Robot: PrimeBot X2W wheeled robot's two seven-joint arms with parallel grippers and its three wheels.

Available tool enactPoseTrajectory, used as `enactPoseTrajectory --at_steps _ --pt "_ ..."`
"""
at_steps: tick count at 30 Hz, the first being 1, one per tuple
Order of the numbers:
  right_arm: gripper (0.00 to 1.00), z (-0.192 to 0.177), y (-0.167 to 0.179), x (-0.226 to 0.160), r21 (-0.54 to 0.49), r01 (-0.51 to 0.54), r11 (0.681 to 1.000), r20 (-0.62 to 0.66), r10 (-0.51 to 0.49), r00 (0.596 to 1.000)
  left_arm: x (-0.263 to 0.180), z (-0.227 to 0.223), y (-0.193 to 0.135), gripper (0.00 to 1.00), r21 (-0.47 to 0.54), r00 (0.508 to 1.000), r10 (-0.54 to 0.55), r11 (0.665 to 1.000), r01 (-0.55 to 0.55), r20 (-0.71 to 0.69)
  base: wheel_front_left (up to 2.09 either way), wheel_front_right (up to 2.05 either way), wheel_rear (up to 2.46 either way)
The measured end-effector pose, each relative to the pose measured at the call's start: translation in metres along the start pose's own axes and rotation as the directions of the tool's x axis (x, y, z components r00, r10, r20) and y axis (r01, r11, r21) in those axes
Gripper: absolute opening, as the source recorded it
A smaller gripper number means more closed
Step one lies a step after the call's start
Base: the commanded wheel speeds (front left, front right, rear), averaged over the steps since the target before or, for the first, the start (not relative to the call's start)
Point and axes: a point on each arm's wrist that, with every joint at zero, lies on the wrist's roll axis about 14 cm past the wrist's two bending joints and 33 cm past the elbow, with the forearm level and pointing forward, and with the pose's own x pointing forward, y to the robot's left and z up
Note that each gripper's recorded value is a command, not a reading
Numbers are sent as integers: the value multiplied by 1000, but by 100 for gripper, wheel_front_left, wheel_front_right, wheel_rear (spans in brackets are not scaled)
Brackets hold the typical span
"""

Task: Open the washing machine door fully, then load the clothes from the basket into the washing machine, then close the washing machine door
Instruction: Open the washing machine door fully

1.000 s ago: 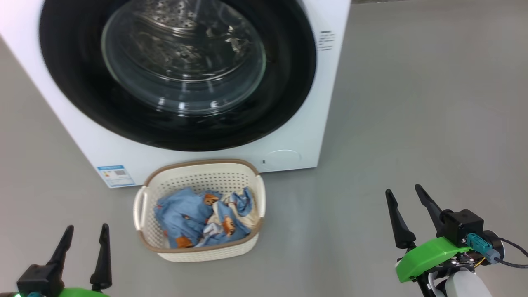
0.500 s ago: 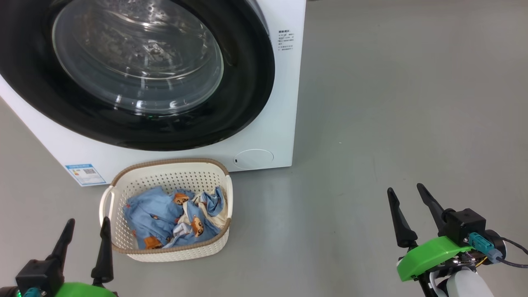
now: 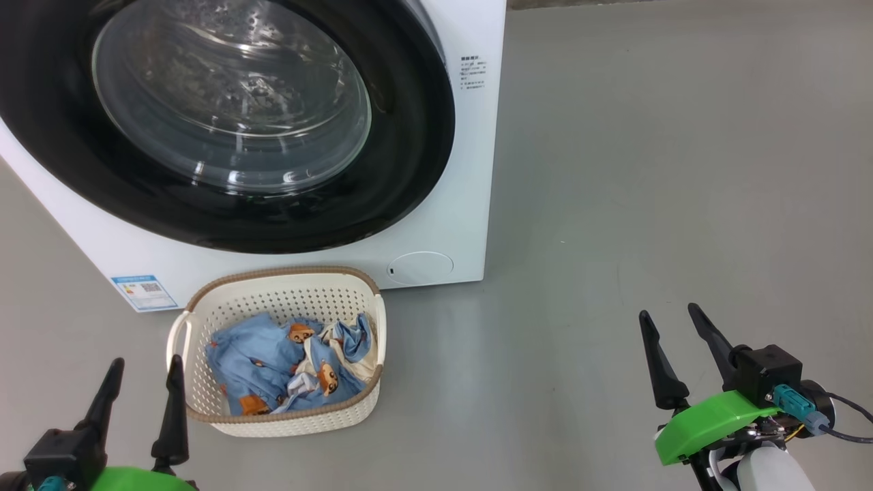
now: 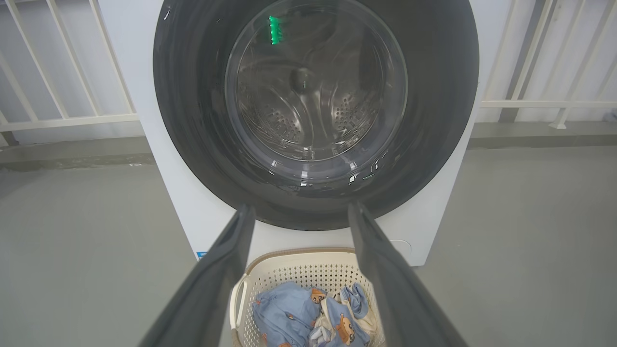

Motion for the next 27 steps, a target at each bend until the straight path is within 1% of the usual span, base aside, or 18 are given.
enactPoseTrajectory --at_steps 16,24,27 --pt "100 2 2 5 8 -4 1000 7 4 1000 -3 4 0 100 -7 1000 4 1000 -4 13 0 0 0" --pt "100 36 12 35 33 -34 999 108 30 994 -6 0 -2 100 -15 1000 4 1000 -4 1 0 0 0" --pt "100 50 16 48 18 -53 998 144 50 988 -8 -3 -1 100 -21 1000 9 1000 -9 -7 0 0 0"
